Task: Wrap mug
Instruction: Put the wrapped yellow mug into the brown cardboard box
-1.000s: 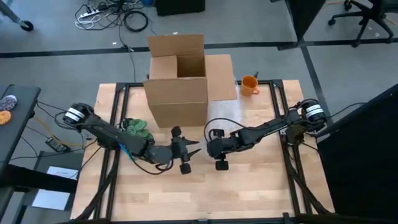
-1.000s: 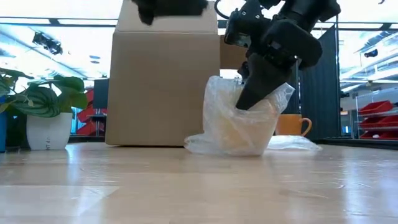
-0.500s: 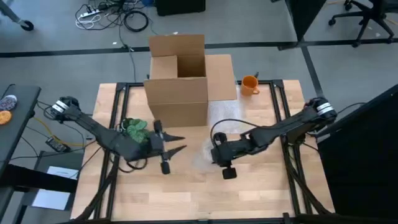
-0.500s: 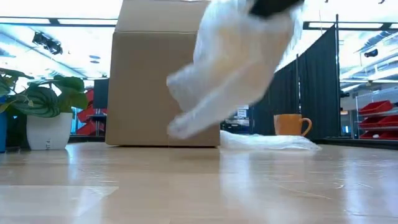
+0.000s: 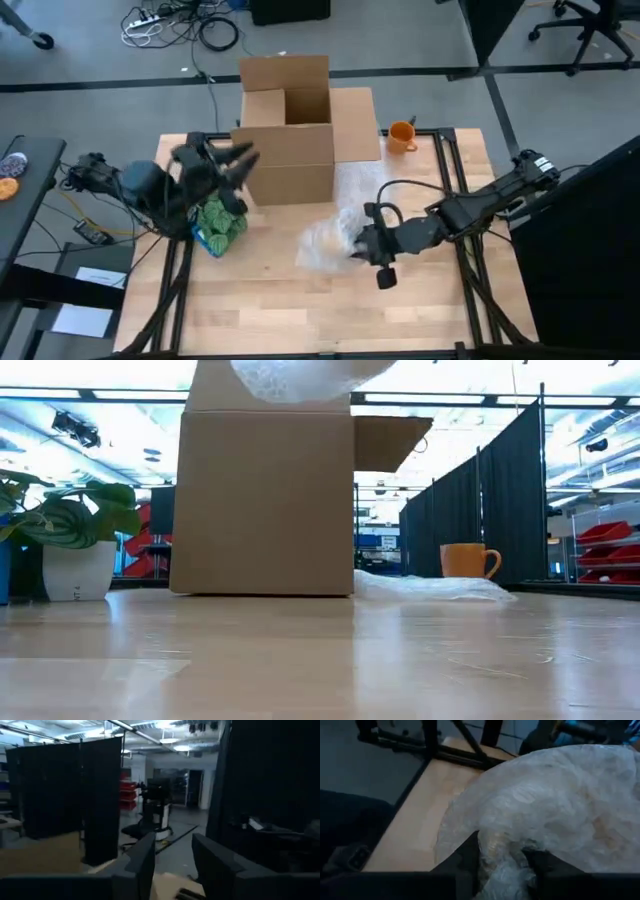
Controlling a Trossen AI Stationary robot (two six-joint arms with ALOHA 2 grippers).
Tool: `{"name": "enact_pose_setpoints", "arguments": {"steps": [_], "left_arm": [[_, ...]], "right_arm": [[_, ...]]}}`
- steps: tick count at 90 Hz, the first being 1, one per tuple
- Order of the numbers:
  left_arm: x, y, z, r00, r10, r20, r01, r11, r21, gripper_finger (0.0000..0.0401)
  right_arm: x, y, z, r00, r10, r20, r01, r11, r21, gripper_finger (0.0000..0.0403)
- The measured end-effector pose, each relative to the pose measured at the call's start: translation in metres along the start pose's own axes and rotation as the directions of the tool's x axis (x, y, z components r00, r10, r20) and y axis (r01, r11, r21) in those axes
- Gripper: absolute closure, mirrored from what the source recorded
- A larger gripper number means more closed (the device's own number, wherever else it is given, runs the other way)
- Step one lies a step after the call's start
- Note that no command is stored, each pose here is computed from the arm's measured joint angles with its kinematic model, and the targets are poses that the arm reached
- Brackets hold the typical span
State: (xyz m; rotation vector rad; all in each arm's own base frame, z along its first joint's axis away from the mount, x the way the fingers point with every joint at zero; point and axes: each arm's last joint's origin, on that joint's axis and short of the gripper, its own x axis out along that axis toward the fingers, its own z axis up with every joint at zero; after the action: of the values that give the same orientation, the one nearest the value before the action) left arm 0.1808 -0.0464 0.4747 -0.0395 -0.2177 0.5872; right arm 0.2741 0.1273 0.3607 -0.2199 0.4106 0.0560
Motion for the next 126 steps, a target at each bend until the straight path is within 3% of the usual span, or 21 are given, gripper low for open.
{"name": "enact_pose_setpoints", "arguments": {"steps": [16,36,53,63,83,100,112,126], "left_arm": [[0.025,0.012,0.024,0.987,0.118,-0.11,-0.113,0.992,0.054,0.0284],[0.06,0.046,0.034,0.922,0.265,-0.282,-0.275,0.961,0.002,0.0284],[0.085,0.075,0.03,0.844,0.324,-0.427,-0.365,0.931,-0.015,0.0284],[0.098,0.097,0.02,0.767,0.349,-0.538,-0.446,0.893,-0.056,0.0284],[0.122,0.133,-0.011,0.6,0.238,-0.763,-0.54,0.825,-0.167,0.0284],[0.131,0.137,-0.028,0.51,0.087,-0.856,-0.512,0.83,-0.221,0.0284],[0.128,0.129,-0.032,0.456,-0.094,-0.885,-0.443,0.839,-0.317,0.0284],[0.119,0.113,-0.024,0.46,-0.212,-0.862,-0.342,0.853,-0.393,0.0284]], "right_arm": [[-0.001,-0.003,0.008,0.994,-0.091,0.069,0.093,0.995,-0.037,0.0344],[-0.002,-0.001,0.014,0.99,-0.048,0.13,0.054,0.997,-0.047,0.0344],[-0.002,-0.001,0.012,0.993,-0.026,0.114,0.03,0.999,-0.036,0.0344],[-0.002,0.0,0.011,0.994,-0.004,0.11,0.007,1.0,-0.024,0.0344],[-0.001,0.001,0.005,0.999,0.01,0.046,-0.011,1.0,0.002,0.0344],[-0.003,0.004,0.004,0.999,0.02,0.038,-0.021,1.0,0.012,0.0344],[-0.006,0.011,0.006,0.997,0.045,0.06,-0.045,0.999,-0.007,0.0343],[-0.012,0.015,0.011,0.992,0.06,0.113,-0.058,0.998,-0.02,0.0343]]}}
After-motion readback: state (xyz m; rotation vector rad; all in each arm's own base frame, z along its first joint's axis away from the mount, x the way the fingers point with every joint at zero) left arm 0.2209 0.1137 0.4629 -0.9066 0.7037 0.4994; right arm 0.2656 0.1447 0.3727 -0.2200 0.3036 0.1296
